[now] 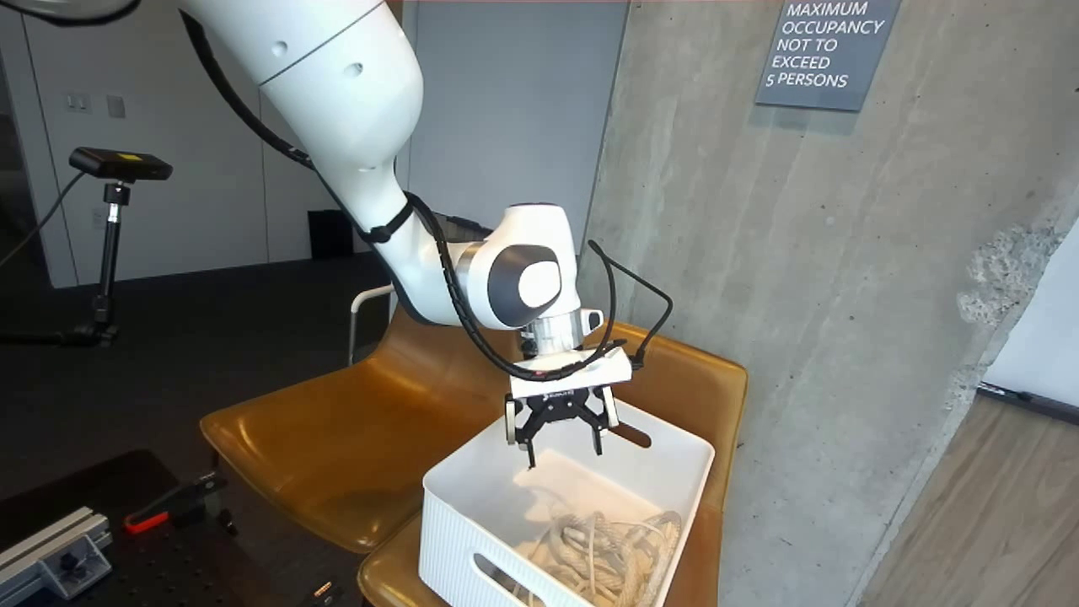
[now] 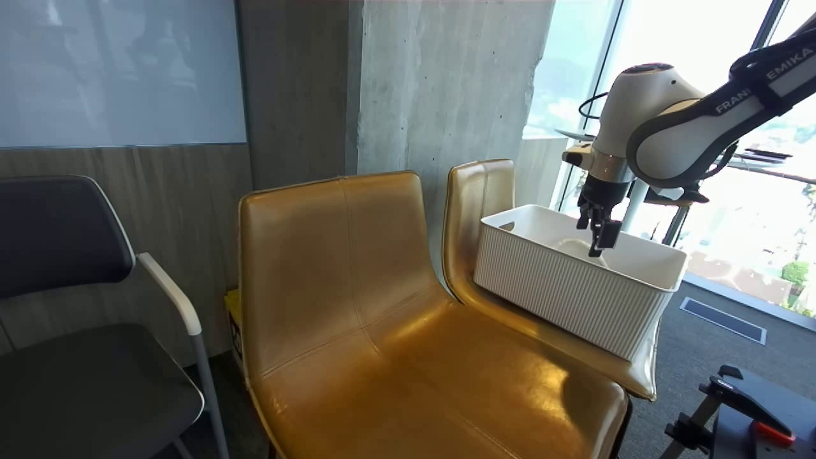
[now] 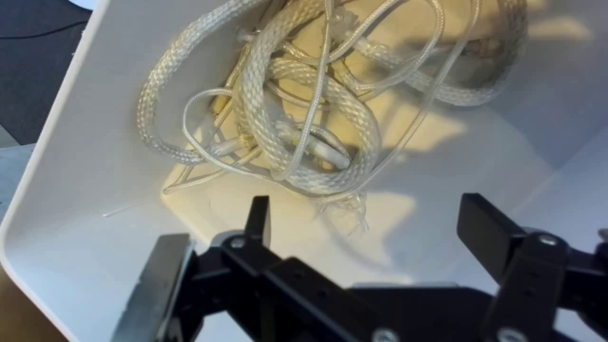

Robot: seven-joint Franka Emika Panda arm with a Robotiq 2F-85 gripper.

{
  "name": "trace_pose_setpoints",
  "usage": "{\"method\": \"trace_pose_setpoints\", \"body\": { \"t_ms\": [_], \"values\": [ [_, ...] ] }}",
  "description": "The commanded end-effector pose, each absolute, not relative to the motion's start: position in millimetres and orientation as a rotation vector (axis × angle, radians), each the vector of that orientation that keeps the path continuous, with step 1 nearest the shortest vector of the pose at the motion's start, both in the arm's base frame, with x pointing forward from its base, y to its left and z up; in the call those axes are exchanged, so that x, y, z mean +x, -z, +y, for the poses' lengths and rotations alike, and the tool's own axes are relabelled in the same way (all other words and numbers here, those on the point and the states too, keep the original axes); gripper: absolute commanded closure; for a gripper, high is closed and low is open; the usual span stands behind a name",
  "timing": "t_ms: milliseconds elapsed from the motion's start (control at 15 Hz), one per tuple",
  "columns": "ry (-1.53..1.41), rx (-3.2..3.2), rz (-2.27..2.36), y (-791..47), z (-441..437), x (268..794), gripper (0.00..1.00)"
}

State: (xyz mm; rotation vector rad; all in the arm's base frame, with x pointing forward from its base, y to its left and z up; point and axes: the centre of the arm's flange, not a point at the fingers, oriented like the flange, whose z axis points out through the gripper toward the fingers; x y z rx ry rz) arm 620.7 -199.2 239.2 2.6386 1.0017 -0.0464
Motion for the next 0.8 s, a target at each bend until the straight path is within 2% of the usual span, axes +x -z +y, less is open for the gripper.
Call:
{"method": "trace_pose_setpoints", "body": {
  "t_ms": [0, 733],
  "values": [
    [0.068, 2.557, 1.127, -223, -217, 644, 0.0],
    [0.184, 2.459, 1.299, -155, -271, 688, 0.0]
  ]
}}
